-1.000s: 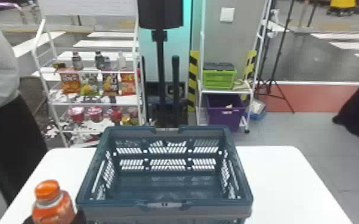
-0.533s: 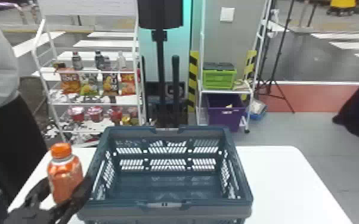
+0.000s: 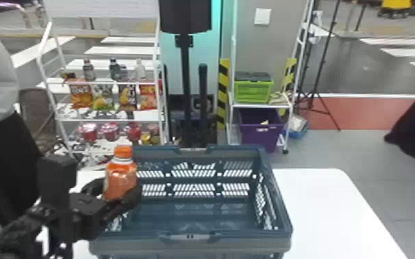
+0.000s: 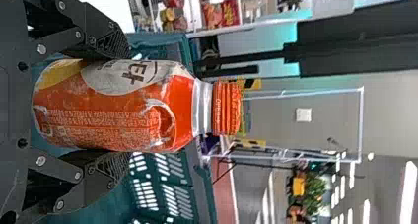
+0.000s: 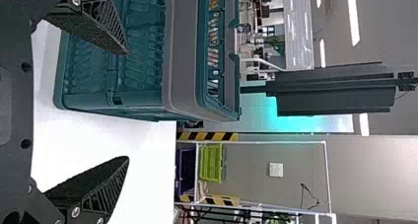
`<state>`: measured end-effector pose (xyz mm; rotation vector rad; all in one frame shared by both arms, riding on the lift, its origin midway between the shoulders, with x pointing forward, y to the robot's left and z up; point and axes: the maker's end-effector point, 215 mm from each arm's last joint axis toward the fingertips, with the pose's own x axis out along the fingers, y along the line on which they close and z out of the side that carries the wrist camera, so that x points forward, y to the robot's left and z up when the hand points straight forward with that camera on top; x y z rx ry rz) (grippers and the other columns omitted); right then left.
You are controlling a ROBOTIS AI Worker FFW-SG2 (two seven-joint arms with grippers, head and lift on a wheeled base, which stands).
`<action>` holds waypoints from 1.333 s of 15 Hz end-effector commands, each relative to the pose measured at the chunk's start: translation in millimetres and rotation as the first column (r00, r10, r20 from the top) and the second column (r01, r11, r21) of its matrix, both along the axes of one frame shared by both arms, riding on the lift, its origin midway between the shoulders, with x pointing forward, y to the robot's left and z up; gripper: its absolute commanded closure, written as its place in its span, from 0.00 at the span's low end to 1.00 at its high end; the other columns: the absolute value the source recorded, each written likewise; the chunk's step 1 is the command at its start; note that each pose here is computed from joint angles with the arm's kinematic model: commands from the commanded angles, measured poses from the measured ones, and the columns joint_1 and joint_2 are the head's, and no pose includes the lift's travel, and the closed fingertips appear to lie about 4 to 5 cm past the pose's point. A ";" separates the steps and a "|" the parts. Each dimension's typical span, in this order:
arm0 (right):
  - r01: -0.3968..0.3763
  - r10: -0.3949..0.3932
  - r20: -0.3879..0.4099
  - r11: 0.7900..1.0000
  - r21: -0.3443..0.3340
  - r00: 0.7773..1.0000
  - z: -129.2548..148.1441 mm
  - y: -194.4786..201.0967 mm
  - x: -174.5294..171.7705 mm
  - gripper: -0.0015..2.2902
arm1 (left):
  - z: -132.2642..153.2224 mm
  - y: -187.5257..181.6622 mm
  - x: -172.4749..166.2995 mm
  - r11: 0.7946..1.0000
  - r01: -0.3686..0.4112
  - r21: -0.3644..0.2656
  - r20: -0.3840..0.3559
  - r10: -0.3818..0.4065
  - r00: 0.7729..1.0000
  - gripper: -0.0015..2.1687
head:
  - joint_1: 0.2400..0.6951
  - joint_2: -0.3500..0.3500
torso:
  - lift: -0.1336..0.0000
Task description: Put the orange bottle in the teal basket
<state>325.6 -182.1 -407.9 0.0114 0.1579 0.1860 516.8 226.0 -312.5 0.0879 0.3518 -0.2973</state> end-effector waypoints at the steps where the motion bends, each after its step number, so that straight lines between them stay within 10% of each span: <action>1: 0.013 -0.013 -0.009 1.000 -0.002 1.000 -5.6 -4.5 -0.2 0.06 | -5.8 -21.4 25.1 0.997 0.063 0.036 -0.028 -0.062 0.998 0.25 | 0.57 0.50 | 1.00; 8: 0.047 -0.047 -0.029 0.999 -0.005 0.998 -17.2 -13.6 -5.3 0.06 | -41.0 -81.5 78.9 0.950 0.285 0.125 -0.169 -0.263 0.950 0.25 | 0.57 0.50 | 1.00; 15: 0.070 -0.070 -0.040 0.998 -0.003 0.997 -22.9 -22.8 -10.2 0.06 | -126.0 -109.2 81.6 0.886 0.453 0.097 -0.467 -0.362 0.807 0.25 | 0.57 0.50 | 1.00; 20: 0.074 -0.074 -0.046 0.997 -0.007 0.996 -24.5 -25.0 -13.0 0.06 | -146.7 -132.7 98.2 0.825 0.527 0.202 -0.460 -0.395 0.795 0.25 | 0.57 0.50 | 1.00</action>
